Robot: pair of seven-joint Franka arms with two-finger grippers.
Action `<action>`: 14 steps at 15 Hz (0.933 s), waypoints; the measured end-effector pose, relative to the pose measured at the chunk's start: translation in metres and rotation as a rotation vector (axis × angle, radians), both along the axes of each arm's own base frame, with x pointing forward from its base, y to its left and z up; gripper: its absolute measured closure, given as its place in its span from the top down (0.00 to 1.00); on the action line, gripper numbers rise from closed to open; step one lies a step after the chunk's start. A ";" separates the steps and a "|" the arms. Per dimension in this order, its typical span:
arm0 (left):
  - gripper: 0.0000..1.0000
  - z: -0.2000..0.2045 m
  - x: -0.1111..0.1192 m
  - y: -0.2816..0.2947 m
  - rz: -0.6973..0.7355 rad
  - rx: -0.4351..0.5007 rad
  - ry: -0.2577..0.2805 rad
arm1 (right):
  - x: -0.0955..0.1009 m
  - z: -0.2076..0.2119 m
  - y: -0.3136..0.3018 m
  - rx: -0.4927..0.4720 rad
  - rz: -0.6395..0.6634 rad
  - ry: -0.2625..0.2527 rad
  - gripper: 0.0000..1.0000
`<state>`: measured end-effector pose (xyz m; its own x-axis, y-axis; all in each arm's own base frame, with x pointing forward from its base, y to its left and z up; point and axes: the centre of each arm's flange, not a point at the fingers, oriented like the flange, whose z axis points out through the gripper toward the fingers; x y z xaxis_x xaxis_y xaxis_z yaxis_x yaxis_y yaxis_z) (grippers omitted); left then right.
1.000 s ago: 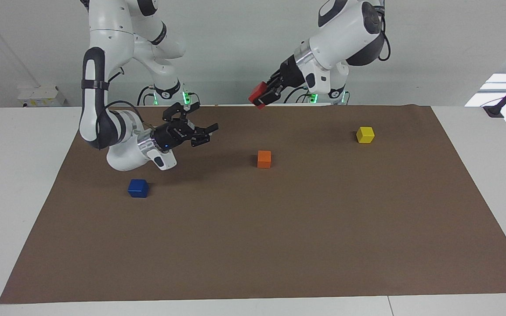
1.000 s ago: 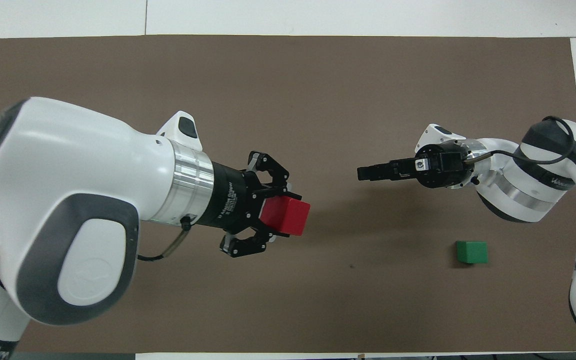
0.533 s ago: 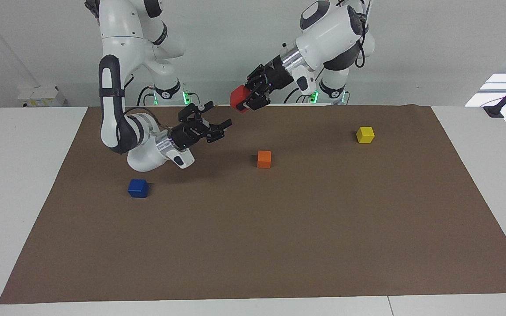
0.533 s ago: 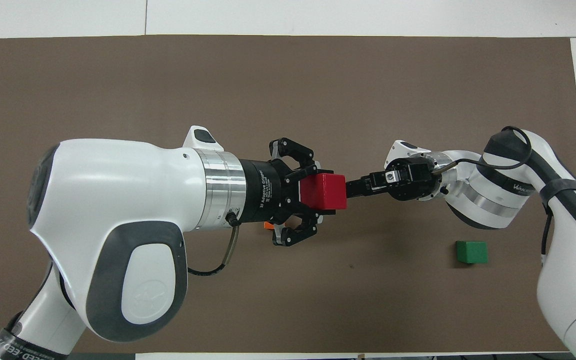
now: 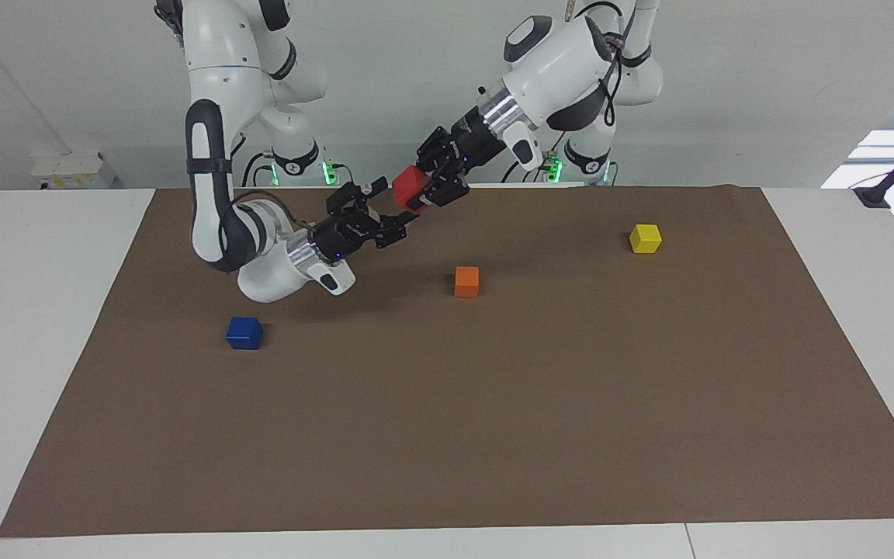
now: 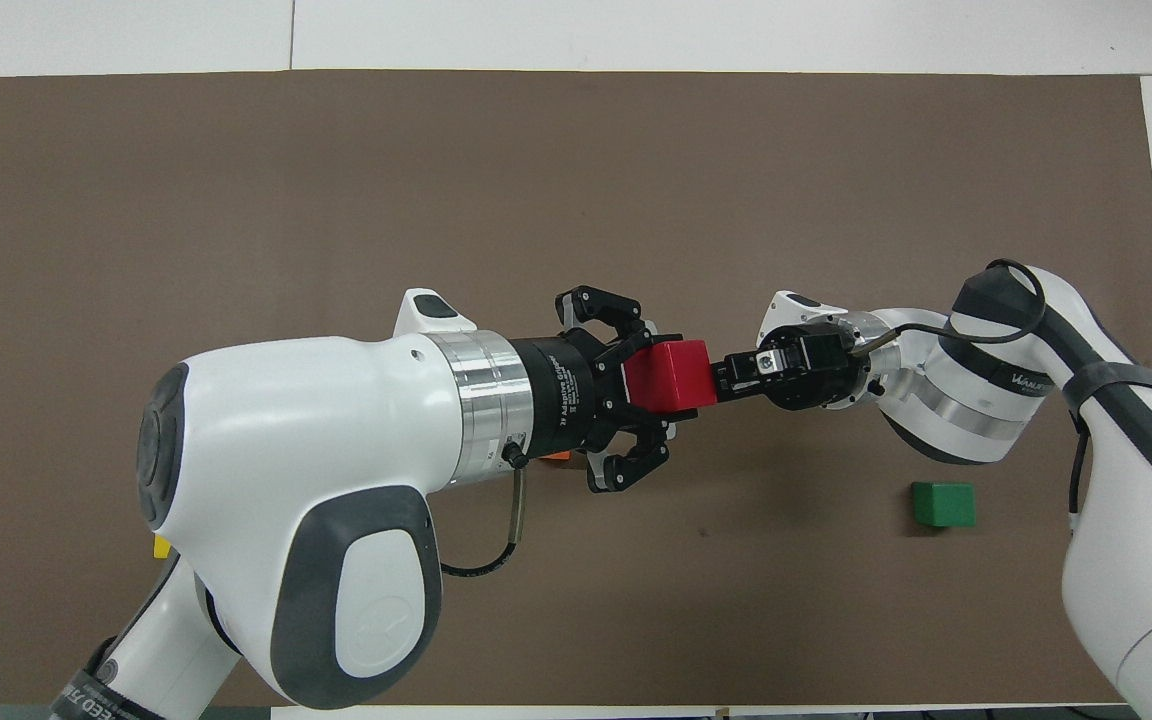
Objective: Transfer red block to right arm and stack on blue block
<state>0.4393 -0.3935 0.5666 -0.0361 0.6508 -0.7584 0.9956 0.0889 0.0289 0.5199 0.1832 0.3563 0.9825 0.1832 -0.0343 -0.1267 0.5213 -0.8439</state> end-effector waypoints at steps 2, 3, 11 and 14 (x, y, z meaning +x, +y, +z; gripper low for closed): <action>0.55 -0.009 -0.006 -0.005 -0.007 0.006 0.012 | 0.000 0.000 0.000 0.000 0.000 0.000 1.00; 0.55 -0.013 -0.009 -0.008 -0.002 0.003 0.019 | 0.000 0.000 0.000 0.000 0.000 0.000 1.00; 0.55 -0.023 -0.010 -0.009 0.043 -0.040 0.054 | -0.002 -0.001 0.004 0.000 0.007 0.002 1.00; 0.55 -0.024 -0.009 -0.009 0.044 -0.040 0.056 | -0.002 -0.001 0.004 0.000 0.008 0.002 0.91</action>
<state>0.4302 -0.4022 0.5430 -0.1067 0.6168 -0.7798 0.9907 0.1323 -0.0309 0.5180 0.1874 0.3557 0.9810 0.1909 -0.0361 -0.1322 0.5200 -0.8439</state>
